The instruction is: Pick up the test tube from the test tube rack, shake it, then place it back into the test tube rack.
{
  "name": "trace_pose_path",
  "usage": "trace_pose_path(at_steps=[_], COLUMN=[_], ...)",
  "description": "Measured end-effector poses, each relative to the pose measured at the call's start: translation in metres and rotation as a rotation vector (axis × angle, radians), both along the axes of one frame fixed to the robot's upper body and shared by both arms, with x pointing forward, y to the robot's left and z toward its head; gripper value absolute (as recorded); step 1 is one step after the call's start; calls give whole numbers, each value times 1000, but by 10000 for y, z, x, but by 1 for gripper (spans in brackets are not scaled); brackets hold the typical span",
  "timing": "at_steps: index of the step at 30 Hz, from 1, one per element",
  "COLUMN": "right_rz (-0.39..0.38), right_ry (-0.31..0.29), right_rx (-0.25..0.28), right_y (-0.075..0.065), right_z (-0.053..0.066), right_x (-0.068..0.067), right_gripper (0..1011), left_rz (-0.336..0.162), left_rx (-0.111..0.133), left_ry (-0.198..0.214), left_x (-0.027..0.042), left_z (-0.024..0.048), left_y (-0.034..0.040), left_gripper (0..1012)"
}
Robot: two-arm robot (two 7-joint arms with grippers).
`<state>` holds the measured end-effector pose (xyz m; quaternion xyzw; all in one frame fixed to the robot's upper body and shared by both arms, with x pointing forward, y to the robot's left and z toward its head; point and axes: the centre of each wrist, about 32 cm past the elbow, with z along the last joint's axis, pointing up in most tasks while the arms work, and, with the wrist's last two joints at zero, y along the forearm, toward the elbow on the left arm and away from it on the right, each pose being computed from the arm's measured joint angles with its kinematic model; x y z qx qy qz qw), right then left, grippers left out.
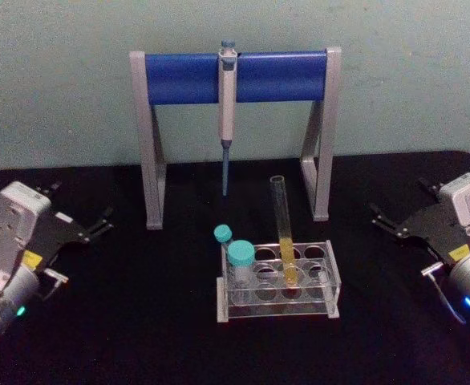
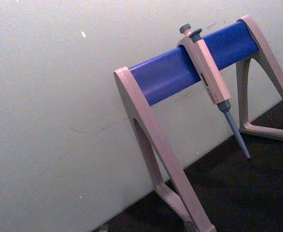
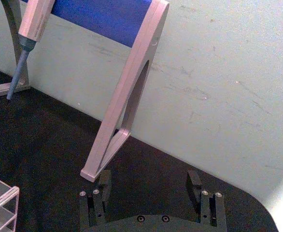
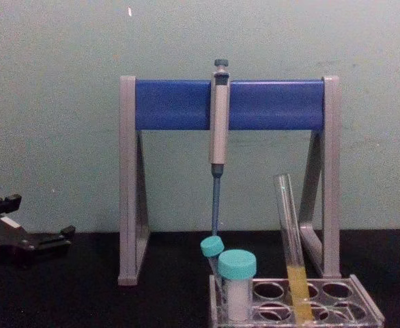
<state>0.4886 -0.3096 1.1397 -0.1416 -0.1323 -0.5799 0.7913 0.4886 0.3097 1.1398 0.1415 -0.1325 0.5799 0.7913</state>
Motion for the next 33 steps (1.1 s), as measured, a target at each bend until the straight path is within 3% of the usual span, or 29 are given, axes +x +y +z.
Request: trace_pose_path(at_steps=[33], right_rz=[0], right_ry=[0], right_rx=[0], right_y=[-1], right_z=[1], right_x=[0], right_gripper=[1000], left_rz=[0], left_rx=[0], left_ry=[0], left_x=[0], left_z=[0], left_y=[0], left_gripper=[1001])
